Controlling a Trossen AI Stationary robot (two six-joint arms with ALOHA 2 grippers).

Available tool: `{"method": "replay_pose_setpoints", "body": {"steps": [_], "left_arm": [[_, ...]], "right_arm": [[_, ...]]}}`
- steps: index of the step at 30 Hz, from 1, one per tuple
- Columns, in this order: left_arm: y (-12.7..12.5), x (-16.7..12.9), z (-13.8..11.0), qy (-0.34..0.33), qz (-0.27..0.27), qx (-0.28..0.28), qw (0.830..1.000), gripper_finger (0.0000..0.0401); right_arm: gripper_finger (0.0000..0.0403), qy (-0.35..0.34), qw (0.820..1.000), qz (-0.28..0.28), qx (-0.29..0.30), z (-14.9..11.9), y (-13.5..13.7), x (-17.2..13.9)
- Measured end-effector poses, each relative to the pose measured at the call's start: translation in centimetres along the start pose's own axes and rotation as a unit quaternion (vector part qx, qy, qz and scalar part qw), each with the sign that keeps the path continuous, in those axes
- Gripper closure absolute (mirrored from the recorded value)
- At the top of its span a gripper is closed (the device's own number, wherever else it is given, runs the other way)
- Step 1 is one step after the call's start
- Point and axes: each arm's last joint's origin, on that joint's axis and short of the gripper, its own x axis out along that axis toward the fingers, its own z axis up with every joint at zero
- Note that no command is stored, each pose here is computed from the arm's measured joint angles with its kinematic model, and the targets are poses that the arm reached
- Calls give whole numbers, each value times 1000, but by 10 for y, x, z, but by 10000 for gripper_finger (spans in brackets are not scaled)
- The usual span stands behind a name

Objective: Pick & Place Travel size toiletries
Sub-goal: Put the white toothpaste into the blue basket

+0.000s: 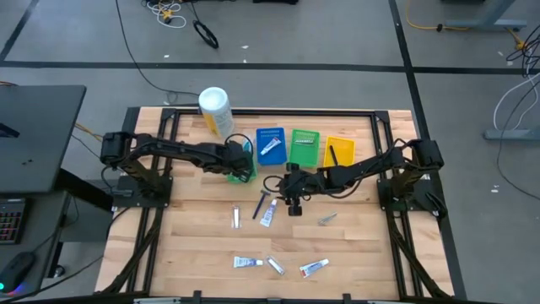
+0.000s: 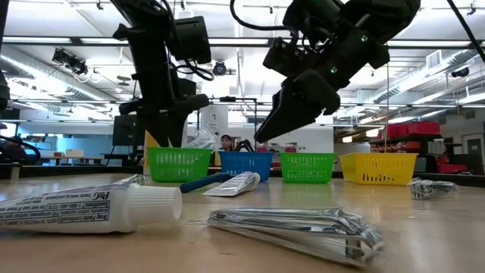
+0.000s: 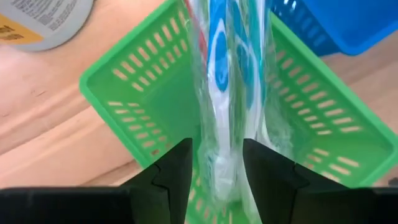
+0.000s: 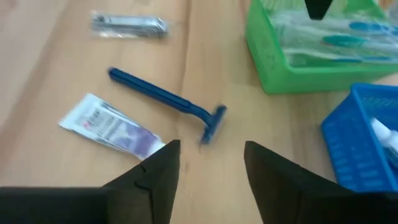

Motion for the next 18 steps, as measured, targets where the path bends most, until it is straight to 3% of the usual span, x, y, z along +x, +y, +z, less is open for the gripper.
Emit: {"method": "replay_pose_setpoints", "body": {"steps": [4,9,18], "left_arm": [[1,-4,-4,15,16,12,1000,250],[4,-16,-7,12,54,31,998,250],[5,-58,-12,-24,-15,58,998,253]], "right_arm": [[191,-3,1000,9,-2,1,3,0],[190,-16,996,88,-15,2,14,-2],[190,-58,992,104,-38,8,20,3]]}}
